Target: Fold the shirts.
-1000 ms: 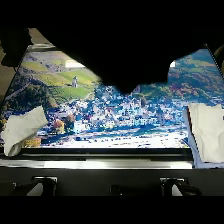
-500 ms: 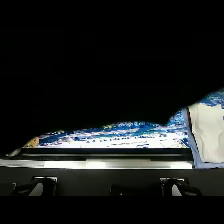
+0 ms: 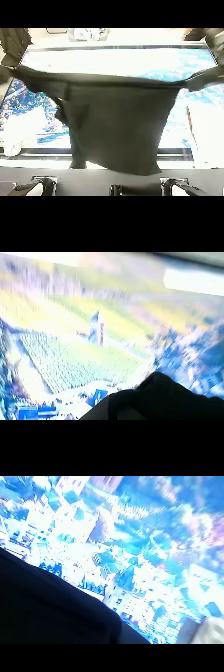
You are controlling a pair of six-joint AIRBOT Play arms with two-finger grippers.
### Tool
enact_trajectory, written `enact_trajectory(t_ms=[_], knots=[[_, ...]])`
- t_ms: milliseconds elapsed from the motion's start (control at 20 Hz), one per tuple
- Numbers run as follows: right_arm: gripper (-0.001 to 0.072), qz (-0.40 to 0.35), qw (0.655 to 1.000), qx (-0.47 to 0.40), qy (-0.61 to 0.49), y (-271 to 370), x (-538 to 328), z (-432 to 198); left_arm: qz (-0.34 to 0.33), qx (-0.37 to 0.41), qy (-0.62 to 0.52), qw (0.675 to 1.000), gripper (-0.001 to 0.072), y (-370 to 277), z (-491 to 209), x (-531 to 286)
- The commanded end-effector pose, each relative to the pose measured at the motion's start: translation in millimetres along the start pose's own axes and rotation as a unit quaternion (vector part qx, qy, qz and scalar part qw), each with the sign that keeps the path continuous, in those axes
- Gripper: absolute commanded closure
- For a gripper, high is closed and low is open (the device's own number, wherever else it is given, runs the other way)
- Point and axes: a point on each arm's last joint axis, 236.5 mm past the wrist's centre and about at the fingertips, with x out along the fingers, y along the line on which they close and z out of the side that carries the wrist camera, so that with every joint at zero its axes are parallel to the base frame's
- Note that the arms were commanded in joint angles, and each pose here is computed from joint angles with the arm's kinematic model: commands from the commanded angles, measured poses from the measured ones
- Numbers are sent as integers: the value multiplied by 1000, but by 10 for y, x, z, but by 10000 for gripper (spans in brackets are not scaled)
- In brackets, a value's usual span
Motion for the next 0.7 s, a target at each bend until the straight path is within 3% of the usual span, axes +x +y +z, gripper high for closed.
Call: enact_trajectory(t_ms=[0, 250, 450, 500, 550, 600, 650], knots=[[669, 21, 999, 34, 12, -137, 1282, 19, 6, -13, 53, 999, 682, 217, -768, 1181], [668, 13, 986, 149, -68, -327, 1718, 373, 4, -12, 74, 997, 682, 169, -1038, 1811], [667, 46, 982, 179, -39, -216, 2074, 224, -22, -18, 121, 992, 681, -89, -1367, 1990], [624, 52, 980, 186, -43, -200, 2095, 245, -28, -24, 125, 991, 651, -141, -1382, 1981], [422, 57, 979, 190, -47, -204, 2030, 279, -33, -23, 136, 990, 544, -166, -1377, 1938], [183, 59, 980, 184, -50, -237, 1890, 311, -34, -23, 157, 987, 284, -125, -1352, 1855], [104, 63, 984, 162, -45, -271, 1679, 304, -33, -29, 184, 982, 101, -42, -1325, 1733]])
